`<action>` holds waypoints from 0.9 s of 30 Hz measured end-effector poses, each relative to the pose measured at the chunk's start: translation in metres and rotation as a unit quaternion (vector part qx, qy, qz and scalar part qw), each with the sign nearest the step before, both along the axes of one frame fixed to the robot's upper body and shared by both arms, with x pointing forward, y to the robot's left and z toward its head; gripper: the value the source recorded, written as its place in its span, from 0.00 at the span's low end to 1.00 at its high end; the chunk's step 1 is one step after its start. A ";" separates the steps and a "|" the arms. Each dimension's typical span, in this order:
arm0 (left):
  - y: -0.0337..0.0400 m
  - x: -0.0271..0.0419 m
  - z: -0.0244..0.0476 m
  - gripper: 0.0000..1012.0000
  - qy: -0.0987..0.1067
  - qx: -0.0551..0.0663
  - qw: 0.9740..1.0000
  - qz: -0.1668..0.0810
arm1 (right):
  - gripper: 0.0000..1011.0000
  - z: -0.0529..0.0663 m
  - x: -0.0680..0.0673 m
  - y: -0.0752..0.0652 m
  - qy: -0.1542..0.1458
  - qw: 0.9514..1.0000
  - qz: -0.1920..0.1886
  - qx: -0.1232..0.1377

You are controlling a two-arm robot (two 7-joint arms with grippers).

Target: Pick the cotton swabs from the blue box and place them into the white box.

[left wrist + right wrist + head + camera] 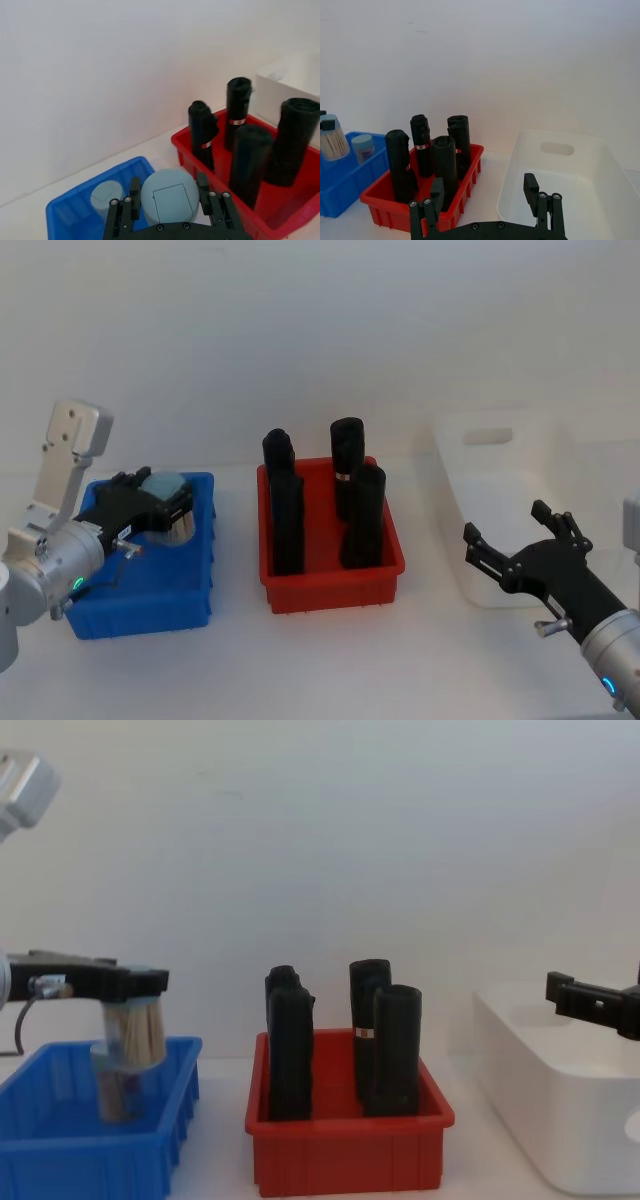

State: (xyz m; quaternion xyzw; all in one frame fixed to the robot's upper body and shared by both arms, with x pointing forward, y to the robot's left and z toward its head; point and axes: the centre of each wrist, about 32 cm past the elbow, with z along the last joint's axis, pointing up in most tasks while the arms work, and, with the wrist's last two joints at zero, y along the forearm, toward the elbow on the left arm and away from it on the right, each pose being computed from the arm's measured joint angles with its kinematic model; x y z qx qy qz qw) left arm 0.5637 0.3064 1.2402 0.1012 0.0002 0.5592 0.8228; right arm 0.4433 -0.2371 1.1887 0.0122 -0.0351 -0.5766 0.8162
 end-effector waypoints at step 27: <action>-0.0164 -0.0069 0.0615 0.66 -0.008 -0.004 0.979 -0.201 | 0.99 0.000 0.000 0.000 0.000 1.000 0.000 0.000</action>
